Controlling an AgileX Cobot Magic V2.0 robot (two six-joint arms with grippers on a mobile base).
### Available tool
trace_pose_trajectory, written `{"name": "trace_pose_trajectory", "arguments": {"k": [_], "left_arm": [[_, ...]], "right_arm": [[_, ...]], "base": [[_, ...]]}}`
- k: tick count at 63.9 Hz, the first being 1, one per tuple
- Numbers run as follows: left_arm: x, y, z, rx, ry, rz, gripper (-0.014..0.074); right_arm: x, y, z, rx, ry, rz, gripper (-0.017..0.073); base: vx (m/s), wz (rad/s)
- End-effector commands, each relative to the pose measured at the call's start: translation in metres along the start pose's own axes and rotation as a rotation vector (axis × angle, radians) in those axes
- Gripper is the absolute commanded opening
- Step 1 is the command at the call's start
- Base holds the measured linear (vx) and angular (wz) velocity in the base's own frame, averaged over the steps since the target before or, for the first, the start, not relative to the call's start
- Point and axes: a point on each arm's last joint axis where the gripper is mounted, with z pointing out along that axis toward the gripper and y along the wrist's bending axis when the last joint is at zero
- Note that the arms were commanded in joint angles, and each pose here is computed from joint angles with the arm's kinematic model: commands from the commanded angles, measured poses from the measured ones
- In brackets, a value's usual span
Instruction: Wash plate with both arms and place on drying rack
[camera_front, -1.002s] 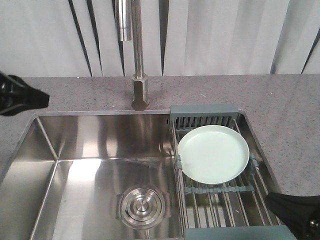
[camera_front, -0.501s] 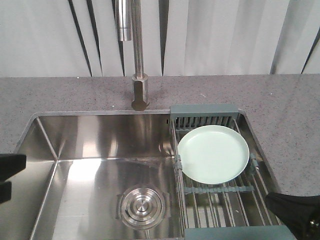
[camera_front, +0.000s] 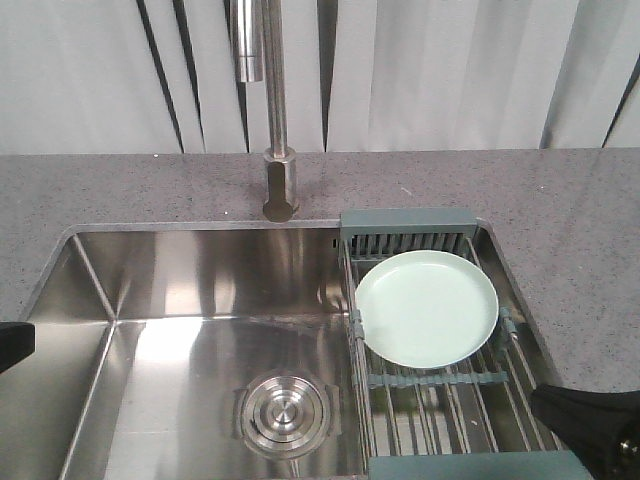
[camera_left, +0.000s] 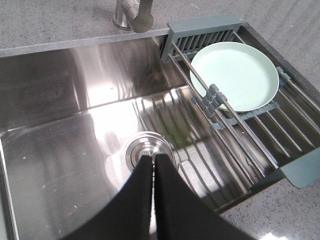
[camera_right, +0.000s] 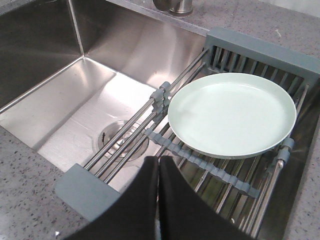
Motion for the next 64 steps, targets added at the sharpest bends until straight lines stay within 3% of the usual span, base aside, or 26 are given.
{"name": "trace_pose_trajectory", "arguments": {"k": [1, 11, 21, 28, 43, 50, 58, 64], "left_arm": [[-0.012, -0.002, -0.004, 0.003, -0.075, -0.015, -0.0006], [-0.004, 0.004, -0.01, -0.099, -0.071, 0.062, -0.0006], [0.023, 0.017, -0.014, -0.24, -0.161, -0.005, -0.0006], [0.049, 0.025, -0.012, -0.313, -0.272, 0.01, -0.0006], [0.104, 0.035, -0.003, -0.359, -0.457, 0.05, -0.0006], [0.125, 0.039, 0.004, -0.376, -0.485, 0.072, -0.0006], [0.143, 0.043, 0.011, -0.376, -0.516, 0.054, -0.0006], [0.143, 0.042, 0.007, -0.395, -0.532, 0.101, -0.0006]], "right_arm": [[-0.011, -0.003, -0.003, 0.029, -0.061, 0.005, -0.0004], [-0.011, -0.003, -0.003, 0.029, -0.061, 0.005, -0.0004], [-0.011, -0.003, -0.003, 0.028, -0.06, 0.005, -0.0004], [-0.011, -0.003, -0.003, 0.028, -0.06, 0.005, -0.0004], [-0.011, -0.003, -0.003, 0.028, -0.06, 0.005, -0.0004], [-0.011, -0.003, -0.003, 0.028, -0.06, 0.005, -0.0004], [-0.011, -0.003, -0.003, 0.028, -0.06, 0.005, -0.0004], [-0.011, -0.003, -0.003, 0.028, -0.06, 0.005, -0.0004]], "base": [[0.0, 0.0], [0.0, 0.0], [0.0, 0.0], [0.0, 0.0], [0.0, 0.0], [0.0, 0.0], [0.0, 0.0], [0.0, 0.0]]}}
